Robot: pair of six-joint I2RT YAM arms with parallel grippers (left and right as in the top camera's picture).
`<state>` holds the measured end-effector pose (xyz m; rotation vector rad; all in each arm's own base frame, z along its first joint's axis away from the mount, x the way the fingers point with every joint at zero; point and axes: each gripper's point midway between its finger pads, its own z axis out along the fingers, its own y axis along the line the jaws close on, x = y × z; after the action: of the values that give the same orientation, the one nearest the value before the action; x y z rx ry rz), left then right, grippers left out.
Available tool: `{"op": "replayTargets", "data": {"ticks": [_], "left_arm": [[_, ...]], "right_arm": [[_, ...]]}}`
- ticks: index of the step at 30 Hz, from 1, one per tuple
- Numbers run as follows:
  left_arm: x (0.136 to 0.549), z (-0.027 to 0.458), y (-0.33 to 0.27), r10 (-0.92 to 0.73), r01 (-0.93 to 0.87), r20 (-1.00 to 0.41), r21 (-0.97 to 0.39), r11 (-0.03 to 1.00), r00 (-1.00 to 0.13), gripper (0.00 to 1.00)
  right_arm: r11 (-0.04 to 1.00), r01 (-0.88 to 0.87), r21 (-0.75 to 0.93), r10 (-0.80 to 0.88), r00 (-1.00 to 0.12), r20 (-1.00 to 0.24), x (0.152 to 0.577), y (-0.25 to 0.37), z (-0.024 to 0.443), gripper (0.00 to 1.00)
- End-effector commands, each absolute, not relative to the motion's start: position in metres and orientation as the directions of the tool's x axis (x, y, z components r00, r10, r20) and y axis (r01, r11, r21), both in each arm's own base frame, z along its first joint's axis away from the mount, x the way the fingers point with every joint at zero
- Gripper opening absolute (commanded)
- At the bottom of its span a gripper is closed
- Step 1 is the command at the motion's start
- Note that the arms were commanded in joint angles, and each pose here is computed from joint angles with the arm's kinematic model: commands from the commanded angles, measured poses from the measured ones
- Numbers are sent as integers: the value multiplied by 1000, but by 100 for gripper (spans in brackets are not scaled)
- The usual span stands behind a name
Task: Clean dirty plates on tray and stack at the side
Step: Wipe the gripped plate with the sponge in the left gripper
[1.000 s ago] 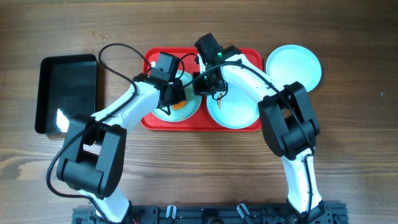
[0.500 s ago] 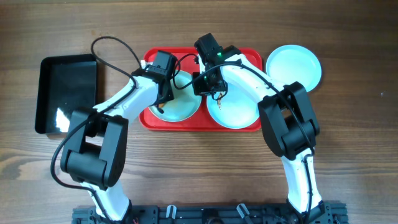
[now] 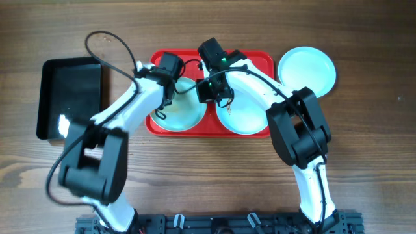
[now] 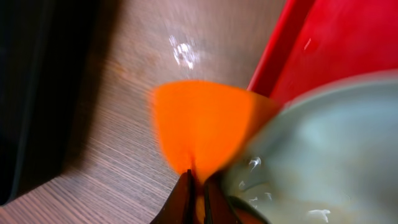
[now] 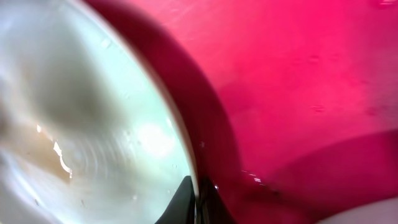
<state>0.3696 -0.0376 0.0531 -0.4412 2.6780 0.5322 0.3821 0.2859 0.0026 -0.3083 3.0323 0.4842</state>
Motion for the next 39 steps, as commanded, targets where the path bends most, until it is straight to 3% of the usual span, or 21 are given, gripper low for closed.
{"op": "replayTargets", "data": {"ticks": [1,9,15,24,27,31,39], "left_arm": [[380,93,-58,-322,-405,-469,84,911,-823,4],[370,69,-128,-339,-283,-254,-230,931,-906,4],[364,43,-143,-305,-255,-216,-230,939,-928,4],[341,-4,-131,-274,-268,-119,-68,961,-954,4],[338,-2,-92,-268,-294,-189,130,947,-945,4],[341,8,-61,-236,-310,-265,289,906,-935,4],[355,28,-33,-183,-349,-384,425,835,-905,4]], "right_arm": [[968,-172,181,-162,-984,-73,388,256,-20,4],[968,-173,182,-162,-984,-75,388,256,-20,4],[968,-173,183,-162,-984,-76,388,256,-20,4],[968,-174,182,-162,-984,-75,388,256,-20,4],[968,-173,182,-162,-984,-75,388,256,-20,4],[968,-174,182,-162,-984,-75,388,256,-20,4],[968,-176,180,-165,-984,-73,388,256,-20,4]]}}
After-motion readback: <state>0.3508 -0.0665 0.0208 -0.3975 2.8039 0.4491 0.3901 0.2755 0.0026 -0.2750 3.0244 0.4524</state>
